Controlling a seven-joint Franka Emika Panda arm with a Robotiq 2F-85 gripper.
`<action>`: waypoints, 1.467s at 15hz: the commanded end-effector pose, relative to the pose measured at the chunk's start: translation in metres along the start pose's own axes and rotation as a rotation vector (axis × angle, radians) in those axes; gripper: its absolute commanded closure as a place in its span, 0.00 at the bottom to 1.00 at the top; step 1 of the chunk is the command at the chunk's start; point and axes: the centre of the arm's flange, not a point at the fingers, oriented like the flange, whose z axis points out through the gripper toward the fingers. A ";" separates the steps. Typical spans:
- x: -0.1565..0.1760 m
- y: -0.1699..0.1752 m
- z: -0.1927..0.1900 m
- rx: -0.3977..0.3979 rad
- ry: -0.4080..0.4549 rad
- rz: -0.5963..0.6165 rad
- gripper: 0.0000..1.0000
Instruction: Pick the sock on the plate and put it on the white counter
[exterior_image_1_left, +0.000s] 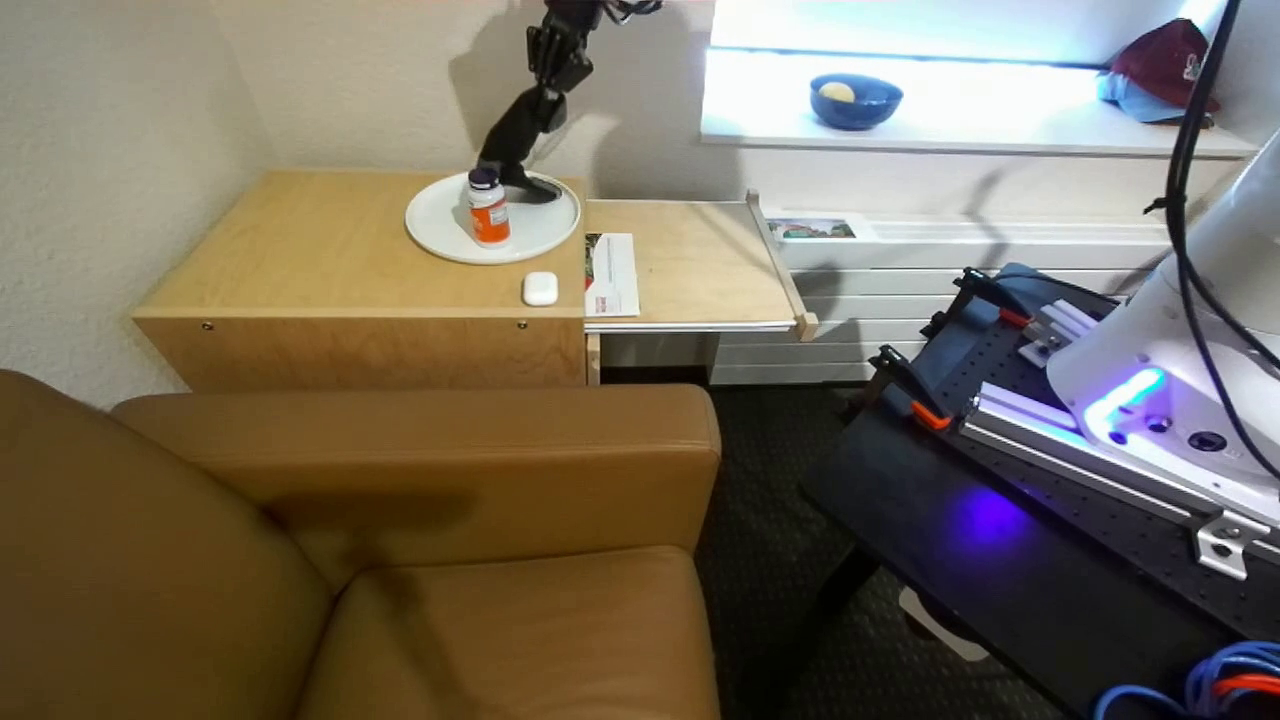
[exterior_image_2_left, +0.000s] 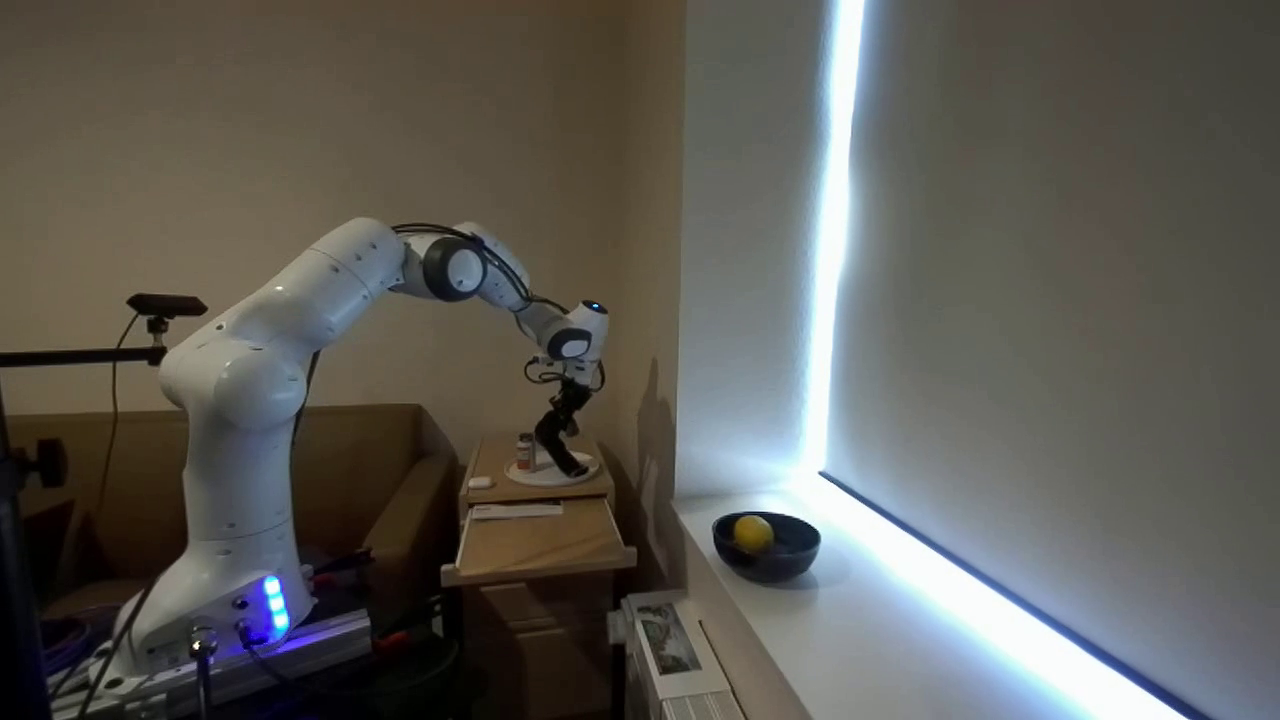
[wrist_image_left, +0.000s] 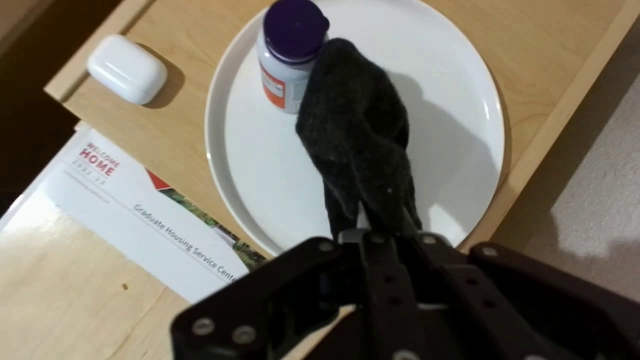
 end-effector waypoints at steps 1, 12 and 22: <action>0.033 0.054 -0.068 -0.097 -0.071 0.015 0.99; 0.181 0.190 -0.203 0.092 0.038 0.516 0.99; 0.248 0.133 -0.149 0.087 0.202 0.763 0.99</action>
